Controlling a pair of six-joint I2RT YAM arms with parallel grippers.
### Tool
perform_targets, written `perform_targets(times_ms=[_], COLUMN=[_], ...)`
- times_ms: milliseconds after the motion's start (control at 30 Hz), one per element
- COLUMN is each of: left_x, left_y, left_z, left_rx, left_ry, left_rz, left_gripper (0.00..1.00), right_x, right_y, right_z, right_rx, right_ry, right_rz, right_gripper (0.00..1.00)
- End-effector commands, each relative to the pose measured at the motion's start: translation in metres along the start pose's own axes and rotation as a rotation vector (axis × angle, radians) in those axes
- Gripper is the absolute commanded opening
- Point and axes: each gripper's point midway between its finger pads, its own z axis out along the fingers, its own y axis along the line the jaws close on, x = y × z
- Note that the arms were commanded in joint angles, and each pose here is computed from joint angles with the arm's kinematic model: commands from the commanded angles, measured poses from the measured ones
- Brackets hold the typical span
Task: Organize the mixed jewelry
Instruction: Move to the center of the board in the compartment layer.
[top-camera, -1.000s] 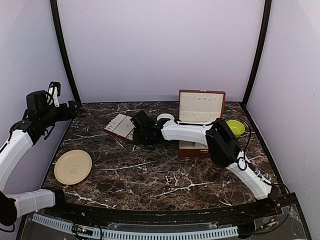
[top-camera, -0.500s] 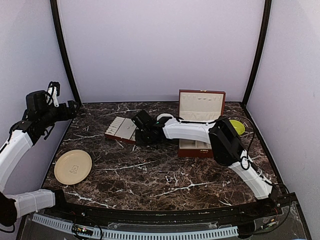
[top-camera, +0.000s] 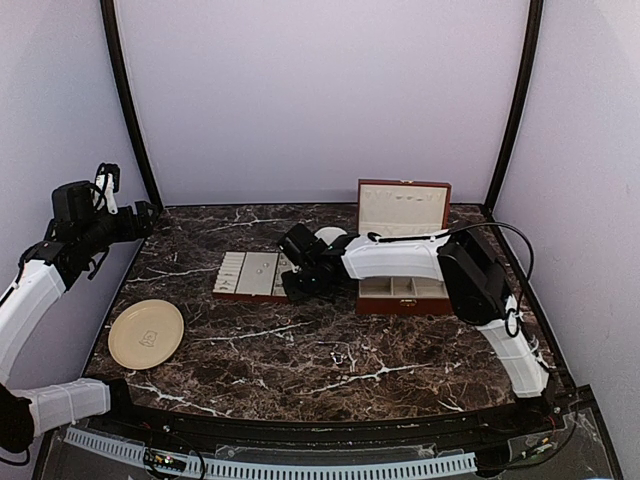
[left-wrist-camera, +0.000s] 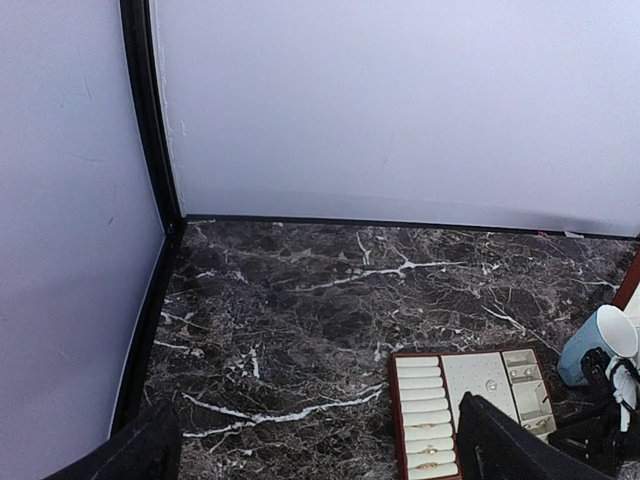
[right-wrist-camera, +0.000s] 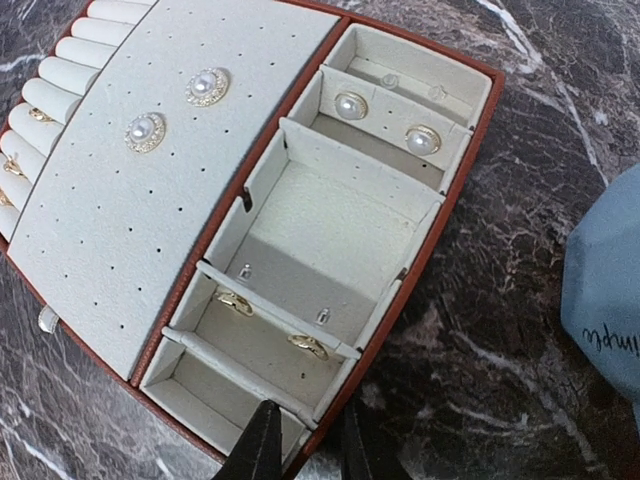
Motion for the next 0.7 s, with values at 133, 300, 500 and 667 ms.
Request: perform_targets(times_ms=[133,300,500,667], left_x=[-0.003,-0.002,-0.002,0.0], left_y=[0.0,-0.001,0.0,-0.001], left_z=[-0.003,-0.002,-0.002,0.0], left_rx=[-0.005,0.002,-0.002,0.004], left_ry=[-0.012,-0.009,-0.012,-0.006], left_rz=[0.017,0.016,0.021,0.02], left_gripper=[0.98,0.98,0.98,0.98], right_x=[0.021,0.031,0.044,0.053], right_y=[0.011,0.009,0.007,0.008], right_z=[-0.028,-0.037,-0.044,-0.054], right_rx=[-0.077,-0.097,-0.123,-0.158], right_ry=[0.04,0.047,0.068,0.076], right_rz=[-0.154,-0.217,-0.295,-0.362], right_gripper=[0.21,0.21,0.21,0.21])
